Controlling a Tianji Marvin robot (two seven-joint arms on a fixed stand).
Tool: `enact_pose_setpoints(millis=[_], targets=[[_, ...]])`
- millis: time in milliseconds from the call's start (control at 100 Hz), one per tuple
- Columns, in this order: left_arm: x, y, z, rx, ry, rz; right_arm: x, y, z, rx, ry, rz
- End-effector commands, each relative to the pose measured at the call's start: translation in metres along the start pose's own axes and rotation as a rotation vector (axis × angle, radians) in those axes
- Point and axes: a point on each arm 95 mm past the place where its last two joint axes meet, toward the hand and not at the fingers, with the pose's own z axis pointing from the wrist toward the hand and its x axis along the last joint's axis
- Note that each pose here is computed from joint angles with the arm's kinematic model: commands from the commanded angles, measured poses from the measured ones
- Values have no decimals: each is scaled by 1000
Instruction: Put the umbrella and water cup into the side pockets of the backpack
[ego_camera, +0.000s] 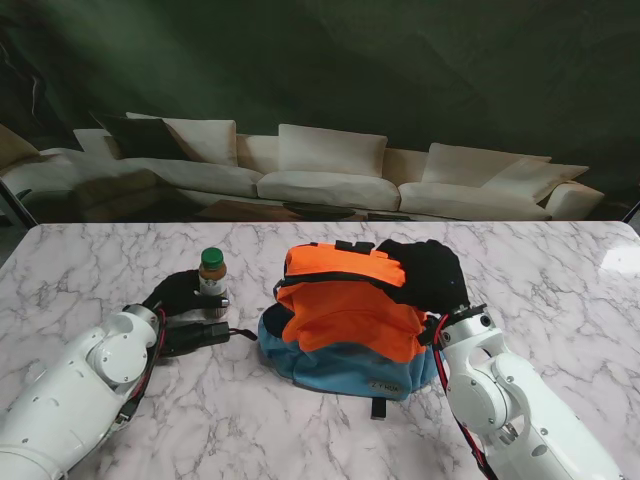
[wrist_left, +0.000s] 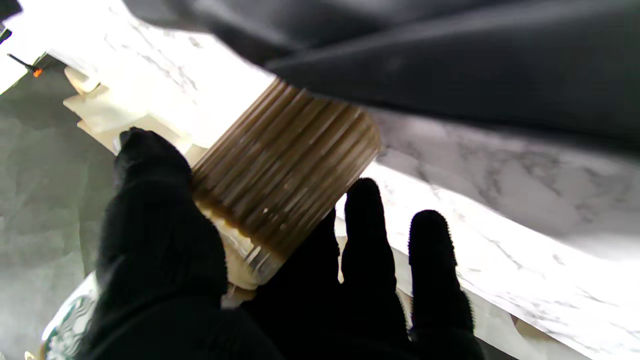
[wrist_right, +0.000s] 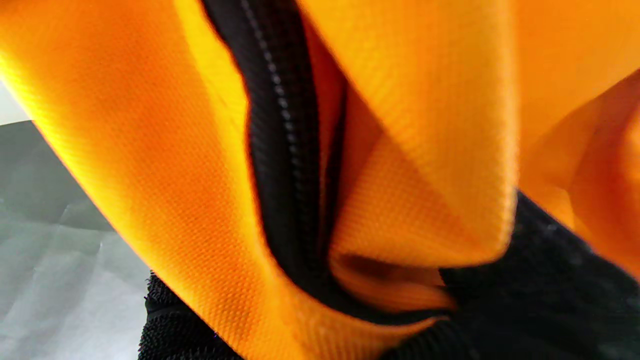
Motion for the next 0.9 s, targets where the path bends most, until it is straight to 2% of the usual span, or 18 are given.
enact_pose_setpoints(millis=[0,210,310,460,700,890], targets=[[10,-2,3,12,18,-28,-1,-7,-4,25,-6,2],[18,-19,-7,58,62,-29,-2,-6,-4,24,-7,-7],[21,-31,-15,72,103,26,-5,-5,-3,20,-11,-16],[30,-42,-31,87,155,19,-12,-4,-1,15,-28,-25],[49,-40,-61,47,223,1,-20,2,4,8,-28,-49],[66,-32,-75,3,276,-54,-21,4,6,7,-29,-49]])
